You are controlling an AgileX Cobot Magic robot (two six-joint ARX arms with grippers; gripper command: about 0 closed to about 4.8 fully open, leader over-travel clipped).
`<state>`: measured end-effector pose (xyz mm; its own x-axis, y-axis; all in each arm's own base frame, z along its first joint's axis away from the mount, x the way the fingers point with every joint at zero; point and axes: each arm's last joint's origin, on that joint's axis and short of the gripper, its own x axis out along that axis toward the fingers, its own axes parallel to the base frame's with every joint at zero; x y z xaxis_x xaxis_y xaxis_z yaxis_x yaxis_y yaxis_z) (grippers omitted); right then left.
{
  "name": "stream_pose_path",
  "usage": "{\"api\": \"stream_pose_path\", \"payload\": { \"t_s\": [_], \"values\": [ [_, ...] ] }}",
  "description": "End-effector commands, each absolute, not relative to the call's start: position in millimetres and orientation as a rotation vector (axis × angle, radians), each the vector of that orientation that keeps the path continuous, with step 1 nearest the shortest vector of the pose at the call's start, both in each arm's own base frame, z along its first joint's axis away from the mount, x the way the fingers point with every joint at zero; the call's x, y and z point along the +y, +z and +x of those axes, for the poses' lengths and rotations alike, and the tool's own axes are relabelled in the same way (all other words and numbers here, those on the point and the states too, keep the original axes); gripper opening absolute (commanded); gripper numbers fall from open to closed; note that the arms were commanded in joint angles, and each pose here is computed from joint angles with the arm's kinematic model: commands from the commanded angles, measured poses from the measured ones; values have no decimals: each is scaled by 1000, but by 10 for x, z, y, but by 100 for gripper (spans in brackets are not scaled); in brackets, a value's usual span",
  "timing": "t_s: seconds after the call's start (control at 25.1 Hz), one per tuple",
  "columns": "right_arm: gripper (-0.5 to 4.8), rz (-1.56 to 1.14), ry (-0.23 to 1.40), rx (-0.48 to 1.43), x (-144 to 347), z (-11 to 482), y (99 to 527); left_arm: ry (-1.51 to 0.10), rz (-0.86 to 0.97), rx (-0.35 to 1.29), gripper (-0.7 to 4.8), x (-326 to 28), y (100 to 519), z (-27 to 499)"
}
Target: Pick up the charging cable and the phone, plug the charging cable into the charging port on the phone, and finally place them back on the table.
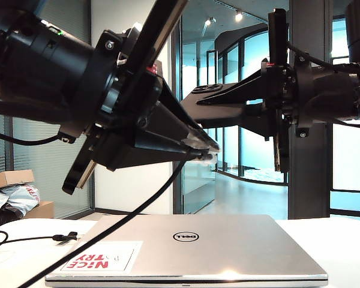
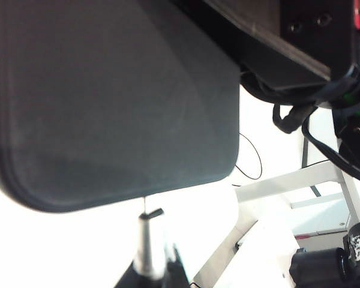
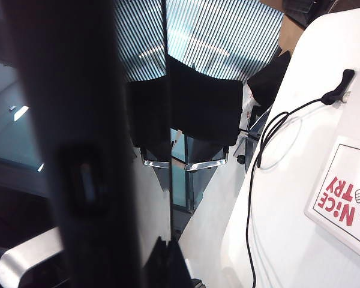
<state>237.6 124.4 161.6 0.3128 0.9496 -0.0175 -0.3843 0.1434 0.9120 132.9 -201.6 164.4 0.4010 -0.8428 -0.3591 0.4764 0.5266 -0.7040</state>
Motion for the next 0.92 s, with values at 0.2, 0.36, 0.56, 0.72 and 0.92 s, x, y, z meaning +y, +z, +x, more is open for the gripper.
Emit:
{"api": "stream_pose_path", "payload": {
  "t_s": [0.2, 0.36, 0.56, 0.72, 0.92],
  "values": [
    [-6, 956, 1121, 644, 1248, 2380, 1697, -887, -557, 738, -6, -2020, 1676, 1343],
    [-6, 943, 1125, 636, 1249, 2380, 1697, -897, -554, 741, -6, -2034, 1676, 1323],
    [-6, 940, 1127, 634, 1249, 2380, 1697, -925, -539, 758, -6, -2075, 1670, 1254],
    [-6, 927, 1150, 643, 1249, 2374, 1697, -925, -495, 760, -6, -2066, 1646, 1250],
    [-6, 882, 1190, 634, 1248, 2366, 1696, -925, -499, 760, -6, -2067, 1649, 1250]
  ]
}}
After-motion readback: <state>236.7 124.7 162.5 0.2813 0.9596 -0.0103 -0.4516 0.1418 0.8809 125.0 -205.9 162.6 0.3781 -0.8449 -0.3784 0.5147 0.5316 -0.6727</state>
